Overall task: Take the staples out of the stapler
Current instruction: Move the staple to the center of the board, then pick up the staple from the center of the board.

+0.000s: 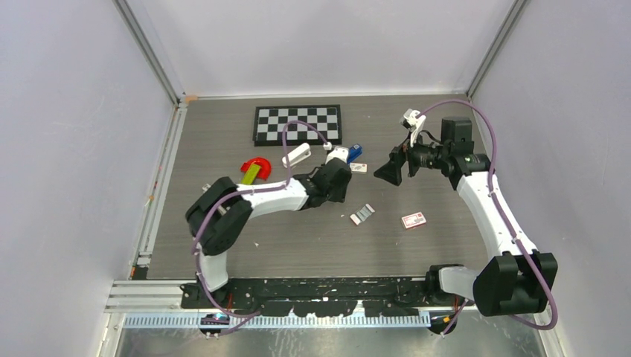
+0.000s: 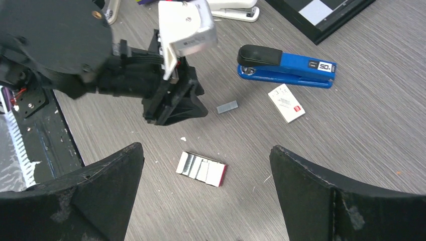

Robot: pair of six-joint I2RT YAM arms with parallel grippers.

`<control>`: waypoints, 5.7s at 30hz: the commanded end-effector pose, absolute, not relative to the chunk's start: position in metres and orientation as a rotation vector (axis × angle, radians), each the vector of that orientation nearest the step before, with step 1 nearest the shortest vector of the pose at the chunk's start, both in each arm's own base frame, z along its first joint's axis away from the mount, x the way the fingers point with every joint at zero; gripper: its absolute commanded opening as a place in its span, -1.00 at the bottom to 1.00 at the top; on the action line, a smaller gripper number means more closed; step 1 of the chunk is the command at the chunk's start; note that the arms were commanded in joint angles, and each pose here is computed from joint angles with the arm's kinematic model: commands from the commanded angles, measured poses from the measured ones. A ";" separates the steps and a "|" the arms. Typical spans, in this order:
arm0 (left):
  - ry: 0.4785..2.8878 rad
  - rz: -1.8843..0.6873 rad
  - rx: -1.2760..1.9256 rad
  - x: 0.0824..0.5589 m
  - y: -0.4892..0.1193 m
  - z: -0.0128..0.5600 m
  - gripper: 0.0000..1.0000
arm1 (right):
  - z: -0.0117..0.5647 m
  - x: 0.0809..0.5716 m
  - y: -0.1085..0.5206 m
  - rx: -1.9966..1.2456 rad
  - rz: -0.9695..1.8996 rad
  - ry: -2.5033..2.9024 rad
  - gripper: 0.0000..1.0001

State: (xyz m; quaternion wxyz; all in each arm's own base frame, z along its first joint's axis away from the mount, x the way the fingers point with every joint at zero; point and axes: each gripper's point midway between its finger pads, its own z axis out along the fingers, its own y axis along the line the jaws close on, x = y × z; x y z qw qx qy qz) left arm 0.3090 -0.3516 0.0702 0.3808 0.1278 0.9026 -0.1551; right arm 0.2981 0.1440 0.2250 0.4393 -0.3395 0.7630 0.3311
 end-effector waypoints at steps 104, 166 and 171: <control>2.063 -0.654 0.648 0.207 -0.263 0.153 0.88 | 0.208 0.235 0.176 -1.516 0.800 1.652 0.99; 1.804 -0.079 0.036 0.189 -0.035 0.257 0.99 | 0.023 0.209 0.339 -2.683 0.036 1.427 -0.14; 1.808 -0.080 0.036 0.189 -0.036 0.256 0.99 | 0.021 0.208 0.337 -2.698 0.029 1.415 -0.21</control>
